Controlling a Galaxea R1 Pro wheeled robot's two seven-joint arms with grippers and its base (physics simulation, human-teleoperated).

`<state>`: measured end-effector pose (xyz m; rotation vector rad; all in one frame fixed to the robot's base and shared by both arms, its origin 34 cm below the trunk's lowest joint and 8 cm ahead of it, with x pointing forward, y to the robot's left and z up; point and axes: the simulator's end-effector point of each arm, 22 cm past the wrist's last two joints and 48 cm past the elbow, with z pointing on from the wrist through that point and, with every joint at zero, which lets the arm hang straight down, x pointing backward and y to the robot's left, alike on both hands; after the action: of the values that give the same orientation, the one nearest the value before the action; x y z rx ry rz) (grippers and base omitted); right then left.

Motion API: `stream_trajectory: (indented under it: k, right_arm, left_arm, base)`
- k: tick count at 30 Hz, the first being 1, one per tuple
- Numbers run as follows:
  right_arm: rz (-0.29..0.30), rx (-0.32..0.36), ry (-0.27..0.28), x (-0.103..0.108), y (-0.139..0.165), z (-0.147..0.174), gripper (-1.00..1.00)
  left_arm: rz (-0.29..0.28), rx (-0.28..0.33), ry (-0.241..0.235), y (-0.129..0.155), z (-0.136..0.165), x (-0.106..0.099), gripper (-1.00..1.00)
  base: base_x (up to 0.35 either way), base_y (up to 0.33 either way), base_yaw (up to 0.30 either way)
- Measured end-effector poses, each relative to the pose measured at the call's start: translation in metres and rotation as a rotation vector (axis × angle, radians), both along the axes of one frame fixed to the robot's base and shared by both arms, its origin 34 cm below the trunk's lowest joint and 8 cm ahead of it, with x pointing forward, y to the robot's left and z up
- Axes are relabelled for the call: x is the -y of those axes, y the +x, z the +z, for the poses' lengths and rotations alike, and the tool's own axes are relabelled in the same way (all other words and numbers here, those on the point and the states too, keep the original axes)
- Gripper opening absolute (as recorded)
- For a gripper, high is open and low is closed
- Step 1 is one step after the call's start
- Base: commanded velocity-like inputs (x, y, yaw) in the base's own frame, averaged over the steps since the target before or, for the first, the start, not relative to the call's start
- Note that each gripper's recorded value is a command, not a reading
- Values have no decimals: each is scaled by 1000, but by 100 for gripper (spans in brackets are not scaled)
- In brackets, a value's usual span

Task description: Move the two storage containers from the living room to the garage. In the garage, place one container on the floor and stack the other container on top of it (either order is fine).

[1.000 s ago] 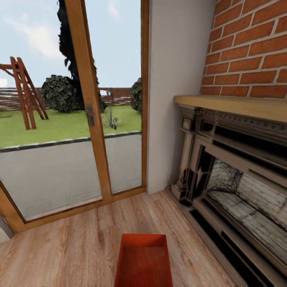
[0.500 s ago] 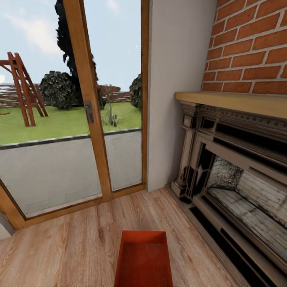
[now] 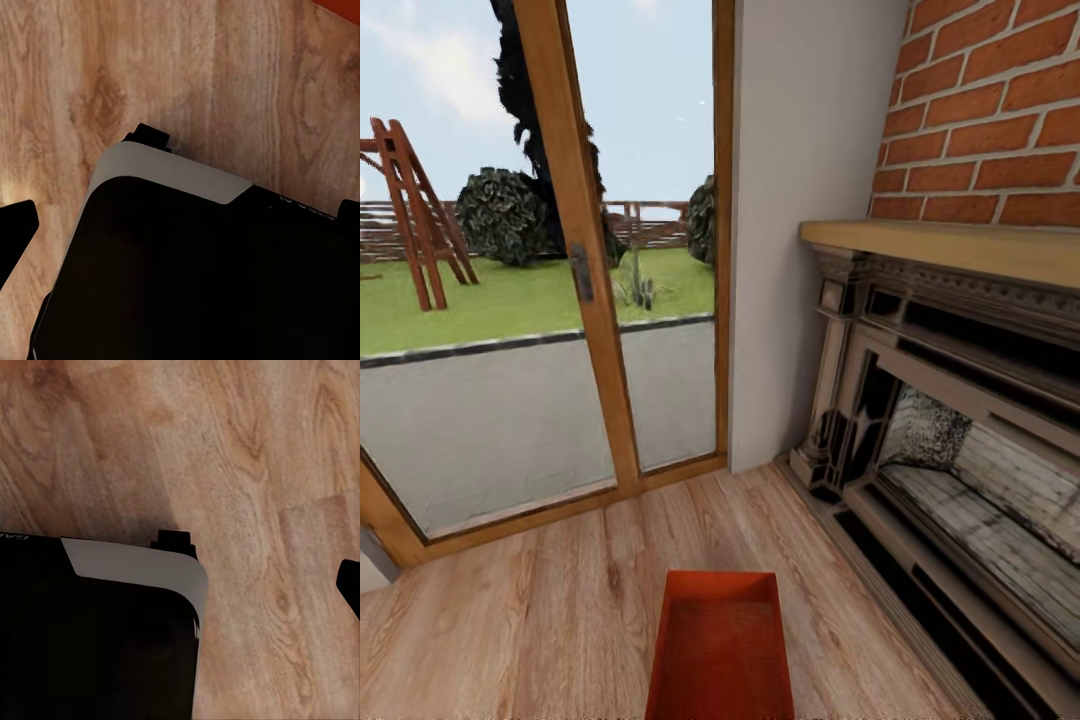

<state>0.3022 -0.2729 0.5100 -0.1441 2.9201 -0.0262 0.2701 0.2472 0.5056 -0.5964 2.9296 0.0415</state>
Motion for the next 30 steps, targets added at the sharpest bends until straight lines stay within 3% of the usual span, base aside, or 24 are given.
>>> stream_trajectory:
  k: [30]
  right_arm:
    - [1,-48,0,0,-19,-7,100]
  left_arm:
    - [0,-48,-1,-19,-6,1,100]
  base:
    - [0,0,0]
